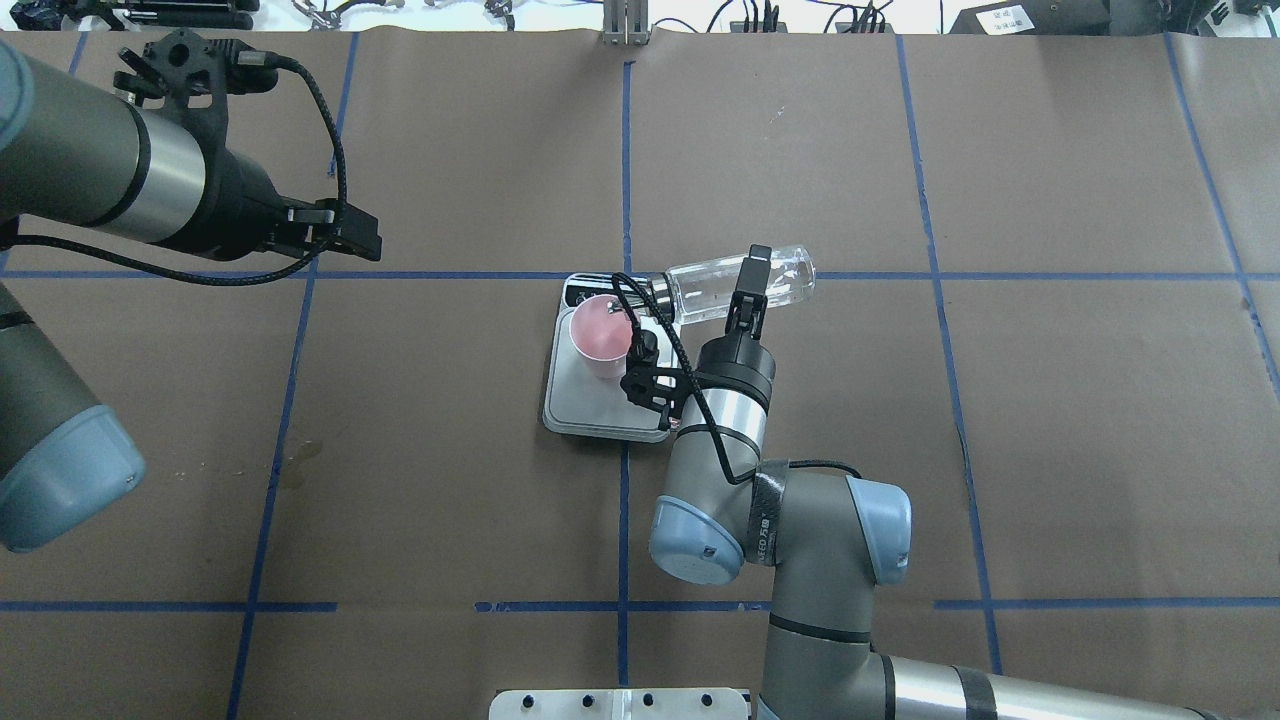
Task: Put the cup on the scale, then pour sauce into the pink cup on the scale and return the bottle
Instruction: 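Tilt the bottle with the right gripper, spout over the pink cup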
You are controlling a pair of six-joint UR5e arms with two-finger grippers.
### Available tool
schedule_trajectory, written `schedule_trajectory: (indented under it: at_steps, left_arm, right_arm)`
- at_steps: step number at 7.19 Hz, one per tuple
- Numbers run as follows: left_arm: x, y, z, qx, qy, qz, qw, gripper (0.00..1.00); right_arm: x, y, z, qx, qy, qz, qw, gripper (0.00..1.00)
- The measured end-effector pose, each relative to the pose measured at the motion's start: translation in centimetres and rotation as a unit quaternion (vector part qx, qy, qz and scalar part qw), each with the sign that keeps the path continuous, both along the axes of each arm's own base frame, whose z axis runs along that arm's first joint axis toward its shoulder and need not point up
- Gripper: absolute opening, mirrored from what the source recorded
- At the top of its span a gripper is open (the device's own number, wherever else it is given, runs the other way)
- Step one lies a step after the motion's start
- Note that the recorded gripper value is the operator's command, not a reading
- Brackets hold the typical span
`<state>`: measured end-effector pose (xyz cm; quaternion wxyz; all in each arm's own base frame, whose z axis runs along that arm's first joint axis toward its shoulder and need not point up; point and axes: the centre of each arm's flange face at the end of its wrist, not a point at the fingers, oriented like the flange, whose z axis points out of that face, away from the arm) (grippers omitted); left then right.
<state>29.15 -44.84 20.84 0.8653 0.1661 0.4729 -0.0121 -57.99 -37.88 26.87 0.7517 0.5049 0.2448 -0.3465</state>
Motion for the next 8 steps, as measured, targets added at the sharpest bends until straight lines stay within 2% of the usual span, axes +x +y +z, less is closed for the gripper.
schedule_trajectory:
  at_steps: [2, 5, 8]
  left_arm:
    - [0.0, 0.0, 0.0, 0.0, 0.0, 0.0, 1.0, 0.79]
    - [0.0, 0.0, 0.0, -0.001, 0.0, 0.0, 1.0, 0.79]
    - [0.1, 0.0, 0.0, -0.001, 0.0, 0.0, 1.0, 0.8]
  right_arm:
    - [0.2, -0.2, -0.1, 0.012, 0.038, -0.004, 0.9992, 0.0]
    - [0.9, -0.6, -1.0, 0.024, 0.06, -0.003, 0.9979, 0.0]
    - [1.5, -0.9, -1.4, 0.039, 0.099, -0.001, 0.9943, 0.0]
